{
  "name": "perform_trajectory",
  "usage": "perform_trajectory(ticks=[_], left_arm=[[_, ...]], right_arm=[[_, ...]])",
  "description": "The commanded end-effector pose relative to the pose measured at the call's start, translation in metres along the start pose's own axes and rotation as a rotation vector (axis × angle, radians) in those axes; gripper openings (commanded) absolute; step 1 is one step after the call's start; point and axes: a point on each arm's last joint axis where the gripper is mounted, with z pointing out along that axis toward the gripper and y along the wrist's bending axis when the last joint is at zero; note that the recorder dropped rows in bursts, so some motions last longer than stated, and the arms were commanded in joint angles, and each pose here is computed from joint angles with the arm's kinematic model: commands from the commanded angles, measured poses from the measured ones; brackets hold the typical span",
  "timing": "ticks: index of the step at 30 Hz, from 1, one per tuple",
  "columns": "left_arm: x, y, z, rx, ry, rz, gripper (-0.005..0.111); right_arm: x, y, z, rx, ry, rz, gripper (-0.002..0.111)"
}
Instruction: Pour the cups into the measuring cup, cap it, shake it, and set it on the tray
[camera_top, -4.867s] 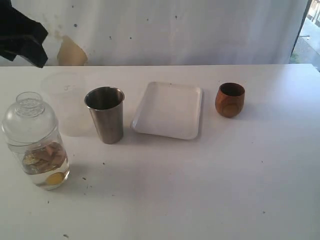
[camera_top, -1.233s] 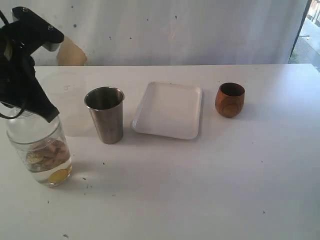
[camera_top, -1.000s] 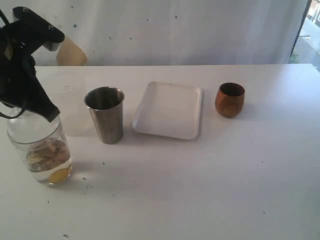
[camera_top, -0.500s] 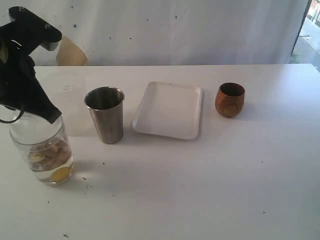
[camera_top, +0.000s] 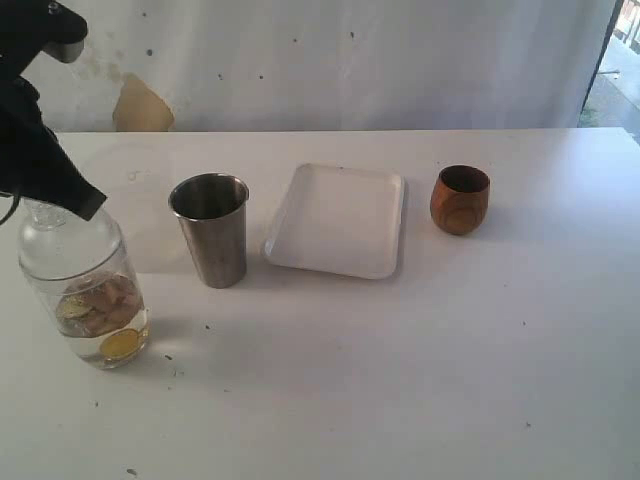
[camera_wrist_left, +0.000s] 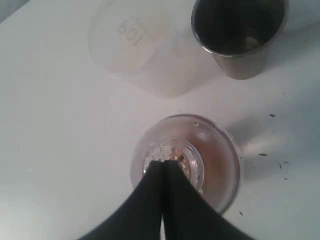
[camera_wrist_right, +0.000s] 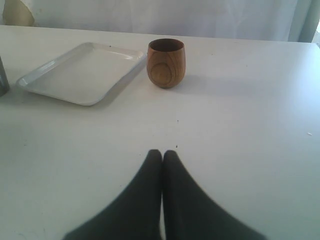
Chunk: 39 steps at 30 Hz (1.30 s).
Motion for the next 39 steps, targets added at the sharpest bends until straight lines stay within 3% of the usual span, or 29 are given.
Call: perform_trajectory(ticks=[1, 17, 22, 28, 30, 32, 37, 39], left_arm=[[0.001, 0.000, -0.002, -0.002, -0.013, -0.010, 0.000], [0.001, -0.003, 0.020, -0.044, 0.106, 0.033, 0.000], [-0.006, 0.009, -0.015, -0.051, -0.044, -0.023, 0.000], [0.006, 0.025, -0.069, -0.026, -0.305, -0.201, 0.002], [0.017, 0.025, -0.084, 0.013, -0.399, -0.225, 0.013], [0.028, 0.025, -0.091, 0.030, -0.451, -0.234, 0.030], [0.058, 0.019, -0.086, 0.057, -0.462, -0.267, 0.106], [0.065, 0.014, -0.079, 0.068, -0.457, -0.263, 0.105]], right_arm=[[0.001, 0.000, 0.000, 0.004, -0.002, 0.004, 0.000], [0.001, 0.000, 0.000, 0.004, -0.002, 0.004, 0.000], [0.001, 0.000, 0.000, 0.004, -0.002, 0.004, 0.000], [0.001, 0.000, 0.000, 0.004, -0.002, 0.004, 0.000], [0.001, 0.000, 0.000, 0.004, -0.002, 0.004, 0.000], [0.001, 0.000, 0.000, 0.004, -0.002, 0.004, 0.000], [0.001, 0.000, 0.000, 0.004, -0.002, 0.004, 0.000], [0.001, 0.000, 0.000, 0.004, -0.002, 0.004, 0.000]])
